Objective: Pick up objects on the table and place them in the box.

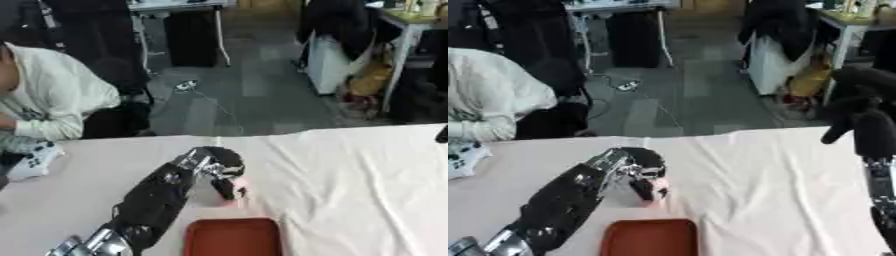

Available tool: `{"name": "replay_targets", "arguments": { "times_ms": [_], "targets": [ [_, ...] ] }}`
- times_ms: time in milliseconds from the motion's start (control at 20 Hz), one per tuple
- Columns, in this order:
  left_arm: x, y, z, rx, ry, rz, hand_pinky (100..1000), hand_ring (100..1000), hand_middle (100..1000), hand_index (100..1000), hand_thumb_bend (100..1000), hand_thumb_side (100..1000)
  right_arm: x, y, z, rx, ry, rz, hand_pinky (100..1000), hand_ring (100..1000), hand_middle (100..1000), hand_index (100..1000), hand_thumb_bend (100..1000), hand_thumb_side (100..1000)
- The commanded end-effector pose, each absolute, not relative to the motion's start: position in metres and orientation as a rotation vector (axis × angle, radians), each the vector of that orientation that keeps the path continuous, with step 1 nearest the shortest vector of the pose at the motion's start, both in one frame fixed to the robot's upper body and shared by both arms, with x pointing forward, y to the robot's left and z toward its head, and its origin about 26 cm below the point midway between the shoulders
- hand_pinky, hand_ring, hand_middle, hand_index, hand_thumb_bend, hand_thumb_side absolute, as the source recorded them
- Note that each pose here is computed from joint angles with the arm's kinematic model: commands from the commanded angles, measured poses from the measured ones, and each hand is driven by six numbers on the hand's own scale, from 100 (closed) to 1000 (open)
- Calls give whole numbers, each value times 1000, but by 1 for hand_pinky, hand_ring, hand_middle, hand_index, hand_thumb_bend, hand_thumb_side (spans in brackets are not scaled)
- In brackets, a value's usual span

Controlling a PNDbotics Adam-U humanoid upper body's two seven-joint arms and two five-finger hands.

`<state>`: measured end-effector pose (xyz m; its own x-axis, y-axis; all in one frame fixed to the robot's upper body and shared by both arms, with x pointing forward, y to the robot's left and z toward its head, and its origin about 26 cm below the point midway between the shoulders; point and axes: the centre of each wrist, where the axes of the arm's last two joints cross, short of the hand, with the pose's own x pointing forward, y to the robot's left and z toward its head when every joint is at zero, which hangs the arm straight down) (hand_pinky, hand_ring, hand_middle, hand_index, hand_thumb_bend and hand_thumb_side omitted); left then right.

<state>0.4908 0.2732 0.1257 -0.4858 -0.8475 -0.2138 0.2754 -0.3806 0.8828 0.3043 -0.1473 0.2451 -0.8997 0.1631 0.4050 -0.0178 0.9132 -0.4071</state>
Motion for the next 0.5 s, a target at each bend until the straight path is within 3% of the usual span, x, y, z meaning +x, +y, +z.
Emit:
{"name": "replay_targets", "arguments": {
  "times_ms": [50,500],
  "targets": [
    [494,280,160,963,-1114,-1945,100,100,100,401,100,570,302,-151,250,-129,-2652,565,403,583,749,831,259,836],
    [488,274,209,868,-1319,-1971,100,100,100,402,100,563,303,-161,244,-189,-2614,577,402,583,749,831,257,837]
  ]
}}
